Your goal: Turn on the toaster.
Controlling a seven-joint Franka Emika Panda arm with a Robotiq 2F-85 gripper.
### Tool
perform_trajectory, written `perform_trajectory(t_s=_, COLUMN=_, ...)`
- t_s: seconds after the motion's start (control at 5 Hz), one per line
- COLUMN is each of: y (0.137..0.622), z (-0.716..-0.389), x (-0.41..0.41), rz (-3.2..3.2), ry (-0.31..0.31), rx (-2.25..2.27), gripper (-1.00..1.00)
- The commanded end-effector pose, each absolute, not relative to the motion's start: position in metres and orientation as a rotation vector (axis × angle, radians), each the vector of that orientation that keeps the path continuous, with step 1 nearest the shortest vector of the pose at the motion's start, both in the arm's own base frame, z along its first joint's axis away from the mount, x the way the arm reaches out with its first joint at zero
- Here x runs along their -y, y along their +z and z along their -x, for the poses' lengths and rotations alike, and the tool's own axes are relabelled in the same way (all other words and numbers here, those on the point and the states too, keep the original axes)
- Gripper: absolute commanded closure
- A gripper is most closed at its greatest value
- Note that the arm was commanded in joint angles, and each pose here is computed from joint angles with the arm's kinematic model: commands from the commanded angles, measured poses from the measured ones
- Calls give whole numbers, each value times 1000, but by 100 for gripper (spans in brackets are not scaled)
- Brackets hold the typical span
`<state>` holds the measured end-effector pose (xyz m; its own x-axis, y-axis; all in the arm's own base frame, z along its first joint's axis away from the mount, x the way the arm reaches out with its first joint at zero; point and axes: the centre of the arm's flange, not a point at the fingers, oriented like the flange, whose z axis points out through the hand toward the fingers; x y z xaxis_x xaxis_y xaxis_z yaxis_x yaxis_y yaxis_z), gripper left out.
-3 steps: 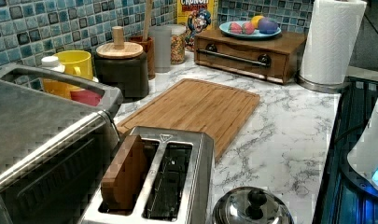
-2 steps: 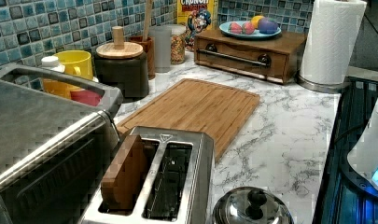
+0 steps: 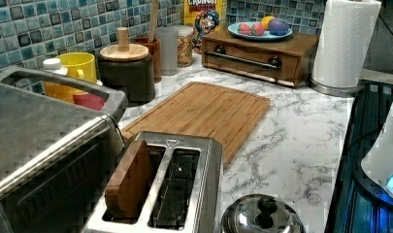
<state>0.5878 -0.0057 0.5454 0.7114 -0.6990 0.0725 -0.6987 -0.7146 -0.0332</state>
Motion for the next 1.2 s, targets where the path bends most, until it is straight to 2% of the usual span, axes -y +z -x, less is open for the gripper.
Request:
perform_trajectory(t_s=0.2, y=521, z=-541, x=-69, rz=2983, ry=-166, rx=-609, gripper=100)
perform_trajectory(t_s=0.4, y=505, z=-527, x=-93, rz=2989, ry=-150, rx=-465, gripper=100)
perform_trajectory(t_s=0.6, y=516, z=-490, x=-124, rz=2975, ry=-153, rx=-287, gripper=100)
perform_trajectory(t_s=0.8, y=507, z=-466, x=-148, rz=2982, ry=-161, rx=-162, gripper=100)
perform_trajectory(t_s=1.0, y=493, z=-455, x=-161, rz=2972, ry=-115, rx=-86, gripper=100)
perform_trajectory(t_s=1.2, y=469, z=-446, x=-174, rz=2967, ry=7, rx=12, gripper=100)
